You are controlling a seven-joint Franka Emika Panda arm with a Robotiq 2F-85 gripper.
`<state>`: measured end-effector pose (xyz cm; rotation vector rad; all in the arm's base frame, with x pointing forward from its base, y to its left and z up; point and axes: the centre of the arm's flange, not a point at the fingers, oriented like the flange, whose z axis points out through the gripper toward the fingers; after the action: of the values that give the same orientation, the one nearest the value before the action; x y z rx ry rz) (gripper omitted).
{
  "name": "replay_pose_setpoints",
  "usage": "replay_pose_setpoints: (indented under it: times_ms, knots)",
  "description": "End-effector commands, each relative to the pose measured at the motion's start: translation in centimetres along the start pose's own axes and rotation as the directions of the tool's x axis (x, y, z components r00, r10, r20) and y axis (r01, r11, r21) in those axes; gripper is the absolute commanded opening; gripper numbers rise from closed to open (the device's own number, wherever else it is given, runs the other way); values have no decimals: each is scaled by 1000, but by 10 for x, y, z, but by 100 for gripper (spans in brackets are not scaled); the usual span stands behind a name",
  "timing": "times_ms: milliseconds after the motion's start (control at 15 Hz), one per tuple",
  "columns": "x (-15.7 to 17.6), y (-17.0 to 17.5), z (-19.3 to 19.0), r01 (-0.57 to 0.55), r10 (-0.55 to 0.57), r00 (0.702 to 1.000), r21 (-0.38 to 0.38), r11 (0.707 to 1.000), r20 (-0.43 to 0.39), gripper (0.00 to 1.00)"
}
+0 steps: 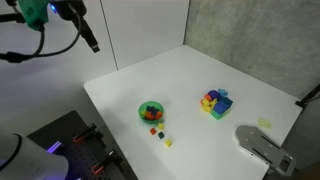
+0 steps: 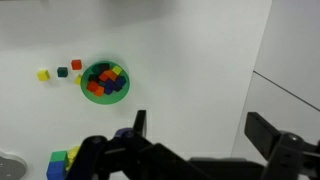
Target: Remove two orange blocks from the green bowl and put it on the table
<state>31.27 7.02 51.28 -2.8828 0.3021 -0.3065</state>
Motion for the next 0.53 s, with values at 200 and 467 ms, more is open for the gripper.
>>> replay_pose_setpoints:
  times_ms: [200,467]
  knots:
    - [0,0,0,0,0,1000,0,1000,0,100]
    - [12,-7,-5,-4,4,1000,-28,1000,19,100]
